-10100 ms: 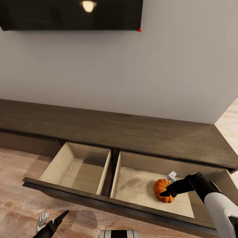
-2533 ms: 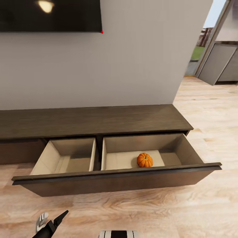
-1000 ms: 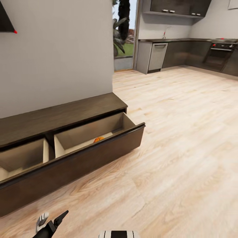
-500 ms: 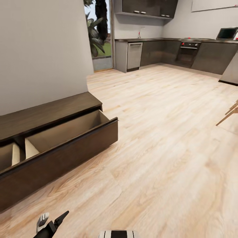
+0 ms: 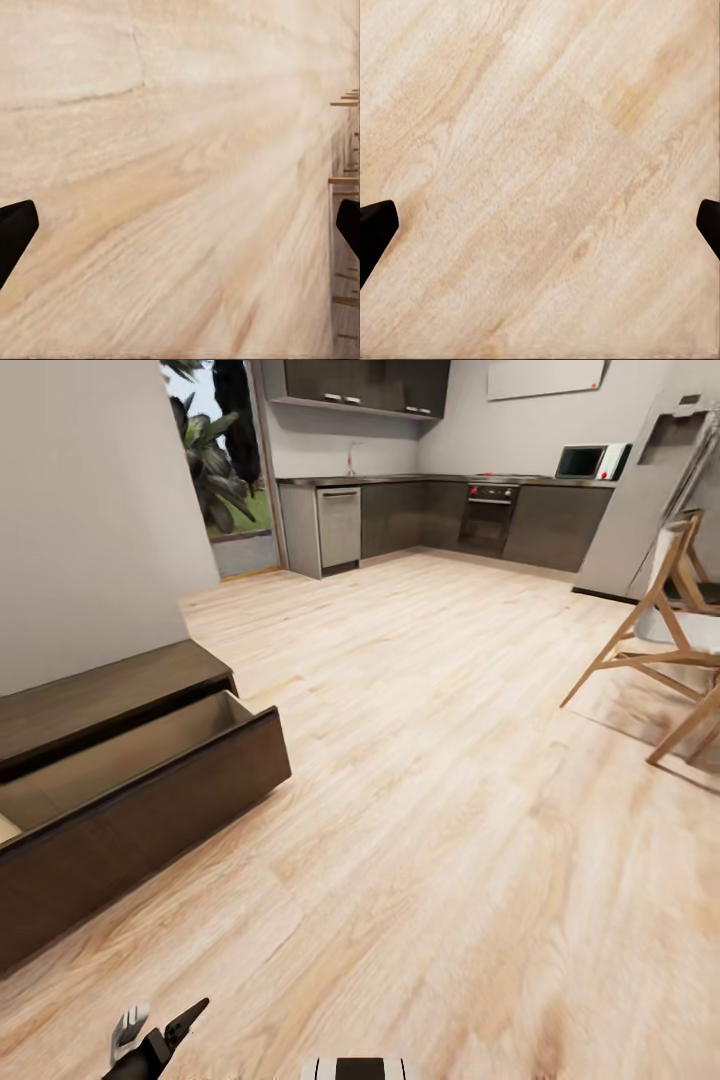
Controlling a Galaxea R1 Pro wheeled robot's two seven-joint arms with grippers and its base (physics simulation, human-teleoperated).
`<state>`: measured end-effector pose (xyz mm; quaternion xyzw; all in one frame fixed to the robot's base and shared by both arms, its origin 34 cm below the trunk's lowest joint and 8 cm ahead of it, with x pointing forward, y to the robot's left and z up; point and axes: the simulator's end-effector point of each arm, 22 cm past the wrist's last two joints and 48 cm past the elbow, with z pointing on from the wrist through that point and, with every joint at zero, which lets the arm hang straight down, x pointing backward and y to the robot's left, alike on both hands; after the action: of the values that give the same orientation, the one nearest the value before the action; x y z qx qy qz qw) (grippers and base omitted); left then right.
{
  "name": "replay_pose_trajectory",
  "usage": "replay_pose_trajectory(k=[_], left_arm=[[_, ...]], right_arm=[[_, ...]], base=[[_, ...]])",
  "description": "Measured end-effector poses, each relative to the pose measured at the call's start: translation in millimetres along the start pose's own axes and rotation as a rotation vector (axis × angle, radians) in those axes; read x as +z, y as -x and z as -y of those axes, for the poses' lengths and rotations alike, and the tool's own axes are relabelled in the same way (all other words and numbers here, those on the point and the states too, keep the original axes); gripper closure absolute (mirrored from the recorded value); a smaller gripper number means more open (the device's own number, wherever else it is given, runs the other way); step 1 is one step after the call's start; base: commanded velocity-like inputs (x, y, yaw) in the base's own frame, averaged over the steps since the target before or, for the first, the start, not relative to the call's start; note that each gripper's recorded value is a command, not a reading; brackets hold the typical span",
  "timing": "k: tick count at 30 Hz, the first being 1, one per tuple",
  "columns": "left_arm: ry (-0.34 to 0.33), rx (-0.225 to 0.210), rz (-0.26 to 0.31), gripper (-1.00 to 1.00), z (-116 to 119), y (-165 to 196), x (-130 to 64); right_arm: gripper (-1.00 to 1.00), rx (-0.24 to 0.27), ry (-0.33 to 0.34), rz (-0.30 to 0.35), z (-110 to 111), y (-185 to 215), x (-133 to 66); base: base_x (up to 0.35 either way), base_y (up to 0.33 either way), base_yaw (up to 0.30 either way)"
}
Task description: Place each of the two pumpkins and all three candles from the living room inside a cabinet in the living room (use any cabinet), then make sure every cabinet is closed, and position the cauldron so it is next to a table in the living room.
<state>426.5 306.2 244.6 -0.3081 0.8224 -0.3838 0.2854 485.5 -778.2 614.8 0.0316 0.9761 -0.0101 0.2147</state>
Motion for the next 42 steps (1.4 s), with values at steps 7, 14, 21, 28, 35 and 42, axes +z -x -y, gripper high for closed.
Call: replay_pose_trajectory(k=[7, 14, 21, 28, 35, 42], left_arm=[[0.000, 0.000, 0.000, -1.00, -0.1, 0.1, -0.1], [0.000, 0.000, 0.000, -1.00, 0.1, 0.2, -0.1], [0.000, 0.000, 0.001, -1.00, 0.2, 0.3, -0.1], [0.000, 0.000, 0.000, -1.00, 0.2, 0.2, -0.2], [0.000, 0.000, 0.000, -1.00, 0.2, 0.2, -0.2], [0.000, 0.000, 0.000, -1.00, 0.2, 0.2, -0.2]], right_arm=[[-1.00, -0.005, 0.001, 0.001, -0.3, 0.0, 0.8], [-1.00, -0.005, 0.011, -0.003, -0.1, -6.1, 4.1], [-1.00, -0.005, 0.012, -0.004, -0.3, -6.7, 4.6], [-1.00, -0.005, 0.013, -0.002, -0.6, -6.3, 4.9], [-1.00, -0.004, 0.014, -0.002, -0.9, -6.2, 5.2], [-1.00, -0.004, 0.014, -0.001, -0.8, -6.1, 5.0]], base=[[-0.186, -0.260, -0.156], [-0.122, -0.162, -0.199], [-0.009, -0.012, -0.289], [0.000, -0.001, -0.294], [0.000, 0.000, -0.294], [0.000, 0.000, -0.295]])
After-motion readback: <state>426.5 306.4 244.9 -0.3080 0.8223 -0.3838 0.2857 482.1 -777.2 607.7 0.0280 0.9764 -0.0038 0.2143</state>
